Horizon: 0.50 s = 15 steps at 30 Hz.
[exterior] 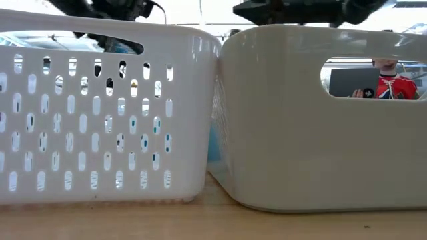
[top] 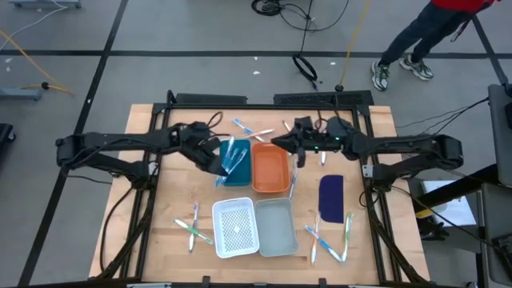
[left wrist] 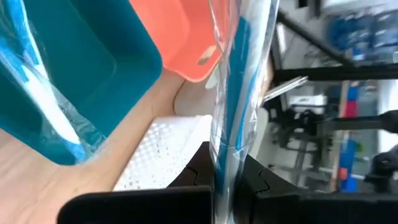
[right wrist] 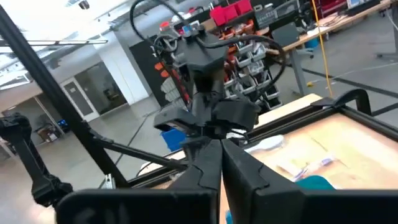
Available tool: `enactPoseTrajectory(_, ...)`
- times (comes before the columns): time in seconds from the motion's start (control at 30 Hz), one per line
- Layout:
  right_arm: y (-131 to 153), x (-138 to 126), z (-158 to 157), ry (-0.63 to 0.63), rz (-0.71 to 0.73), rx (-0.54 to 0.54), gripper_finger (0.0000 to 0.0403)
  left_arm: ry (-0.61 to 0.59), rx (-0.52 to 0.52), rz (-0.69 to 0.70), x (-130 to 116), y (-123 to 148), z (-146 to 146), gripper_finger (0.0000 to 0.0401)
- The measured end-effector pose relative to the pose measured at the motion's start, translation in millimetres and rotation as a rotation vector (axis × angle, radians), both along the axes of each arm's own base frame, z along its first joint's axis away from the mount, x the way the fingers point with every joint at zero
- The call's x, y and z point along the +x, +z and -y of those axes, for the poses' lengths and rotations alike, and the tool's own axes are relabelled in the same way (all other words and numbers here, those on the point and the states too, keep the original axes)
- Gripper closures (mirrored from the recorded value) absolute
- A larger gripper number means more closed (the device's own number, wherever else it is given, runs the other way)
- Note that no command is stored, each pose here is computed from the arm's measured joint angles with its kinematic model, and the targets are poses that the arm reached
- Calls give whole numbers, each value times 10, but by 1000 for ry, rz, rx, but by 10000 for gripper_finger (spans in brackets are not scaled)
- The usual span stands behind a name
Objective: Pick & Place Toothbrushes
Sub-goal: Put the blue toothbrush into the blue bin
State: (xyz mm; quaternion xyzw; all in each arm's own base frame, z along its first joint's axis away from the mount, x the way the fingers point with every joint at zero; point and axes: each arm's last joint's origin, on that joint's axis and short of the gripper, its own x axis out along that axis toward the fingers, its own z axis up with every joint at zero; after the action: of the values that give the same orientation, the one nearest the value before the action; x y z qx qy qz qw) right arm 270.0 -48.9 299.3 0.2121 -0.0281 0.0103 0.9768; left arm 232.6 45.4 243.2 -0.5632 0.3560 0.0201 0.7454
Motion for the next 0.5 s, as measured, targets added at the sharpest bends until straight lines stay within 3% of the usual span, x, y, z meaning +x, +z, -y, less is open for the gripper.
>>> enactPoseTrajectory(0.23,1,-291,-60,-1,53,-26,402,27,-13,-269,225,42,-115,394)
enactPoseTrajectory(0.5,44,-432,-93,15,89,-42,402,13,-39,-412,593,62,-151,394)
